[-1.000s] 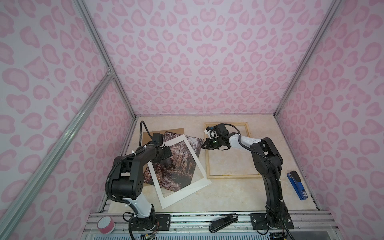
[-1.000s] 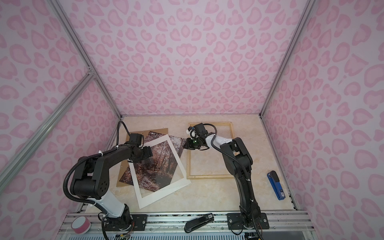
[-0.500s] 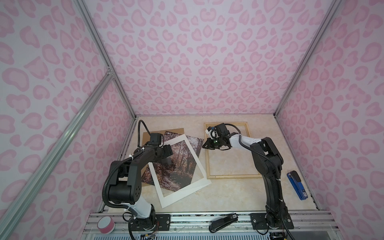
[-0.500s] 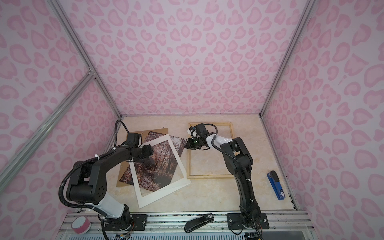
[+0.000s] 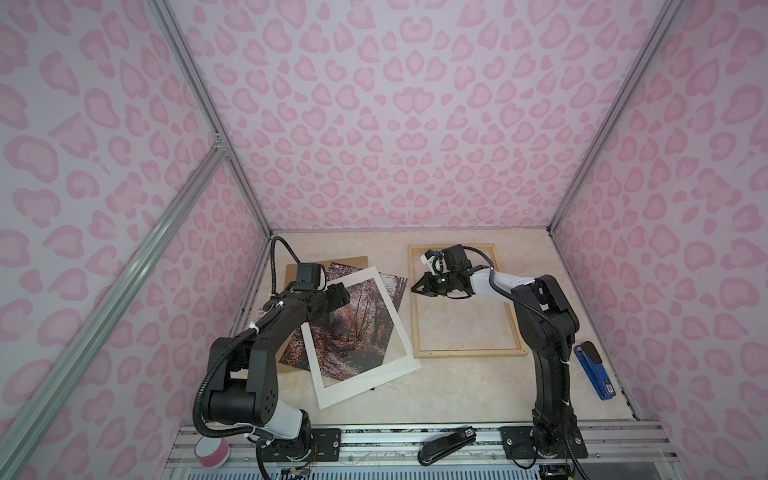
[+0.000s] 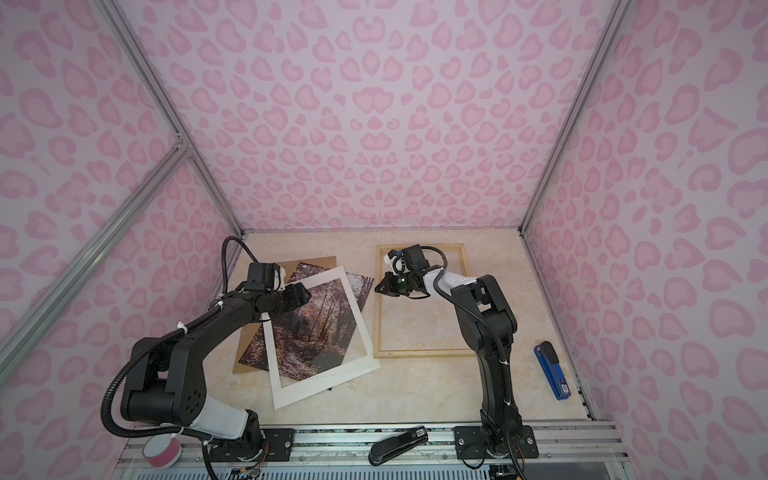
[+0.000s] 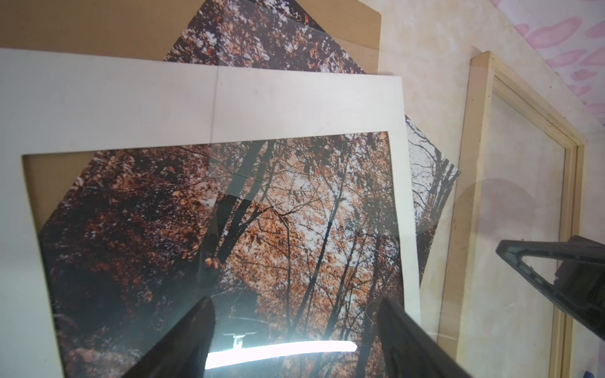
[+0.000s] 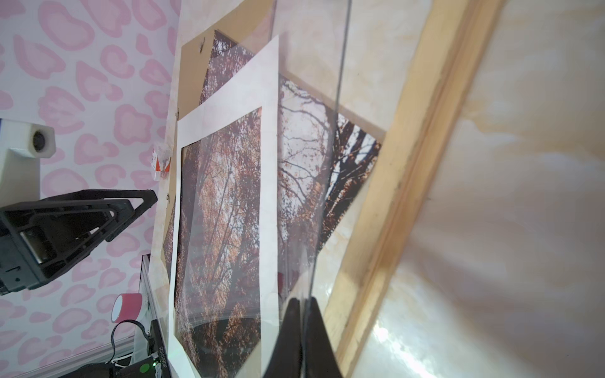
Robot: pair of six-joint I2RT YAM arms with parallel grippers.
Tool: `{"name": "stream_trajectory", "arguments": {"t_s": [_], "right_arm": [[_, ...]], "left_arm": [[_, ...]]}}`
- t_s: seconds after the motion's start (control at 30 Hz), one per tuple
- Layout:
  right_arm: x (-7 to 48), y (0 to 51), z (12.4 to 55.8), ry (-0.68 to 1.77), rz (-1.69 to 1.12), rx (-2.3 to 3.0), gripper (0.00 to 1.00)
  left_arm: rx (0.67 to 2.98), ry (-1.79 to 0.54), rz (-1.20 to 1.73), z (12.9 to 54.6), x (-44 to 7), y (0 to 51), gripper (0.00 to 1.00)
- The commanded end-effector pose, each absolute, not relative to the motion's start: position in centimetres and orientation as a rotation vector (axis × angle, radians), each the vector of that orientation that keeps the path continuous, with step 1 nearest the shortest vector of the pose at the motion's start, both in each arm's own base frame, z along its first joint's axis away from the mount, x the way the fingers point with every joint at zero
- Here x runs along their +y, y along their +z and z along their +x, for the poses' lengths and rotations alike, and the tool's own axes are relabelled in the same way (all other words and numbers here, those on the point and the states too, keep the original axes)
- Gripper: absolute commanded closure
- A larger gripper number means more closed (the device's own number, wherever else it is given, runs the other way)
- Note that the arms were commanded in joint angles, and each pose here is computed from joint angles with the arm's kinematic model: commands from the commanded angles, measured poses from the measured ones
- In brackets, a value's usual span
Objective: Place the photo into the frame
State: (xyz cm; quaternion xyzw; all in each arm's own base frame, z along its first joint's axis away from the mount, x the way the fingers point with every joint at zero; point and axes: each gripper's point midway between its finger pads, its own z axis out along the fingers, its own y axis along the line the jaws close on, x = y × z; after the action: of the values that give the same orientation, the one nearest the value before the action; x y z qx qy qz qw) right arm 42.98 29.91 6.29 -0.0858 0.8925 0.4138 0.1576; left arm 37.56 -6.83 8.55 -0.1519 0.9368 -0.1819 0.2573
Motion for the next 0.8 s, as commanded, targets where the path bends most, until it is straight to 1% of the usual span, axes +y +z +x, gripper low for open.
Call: {"name": "stream_trajectory", "arguments": {"t_s": [0.0,0.33,0.57,0.77], "right_arm": [[28.0,6.1,43.1,1.153,-0.235,2.561,1.00],[24.2,6.3,43.3,1.145,-0.180,2.566,1.00],[21.5,4.0,43.2,1.021,-0.159,2.648,1.00],[19.2,2.1,43.1,0.907,-0.124,2.702,1.00]], "left_arm": [[2.536,-0.492,-0.440,37.6,-6.7,8.2,0.19],[2.535,-0.529,-0.419,38.2,-7.3,8.3,0.19],[2.548,-0.568,-0.386,38.7,-8.5,8.2,0.19],[2.583,-0.587,-0.332,39.1,-10.7,7.2,0.20]]}}
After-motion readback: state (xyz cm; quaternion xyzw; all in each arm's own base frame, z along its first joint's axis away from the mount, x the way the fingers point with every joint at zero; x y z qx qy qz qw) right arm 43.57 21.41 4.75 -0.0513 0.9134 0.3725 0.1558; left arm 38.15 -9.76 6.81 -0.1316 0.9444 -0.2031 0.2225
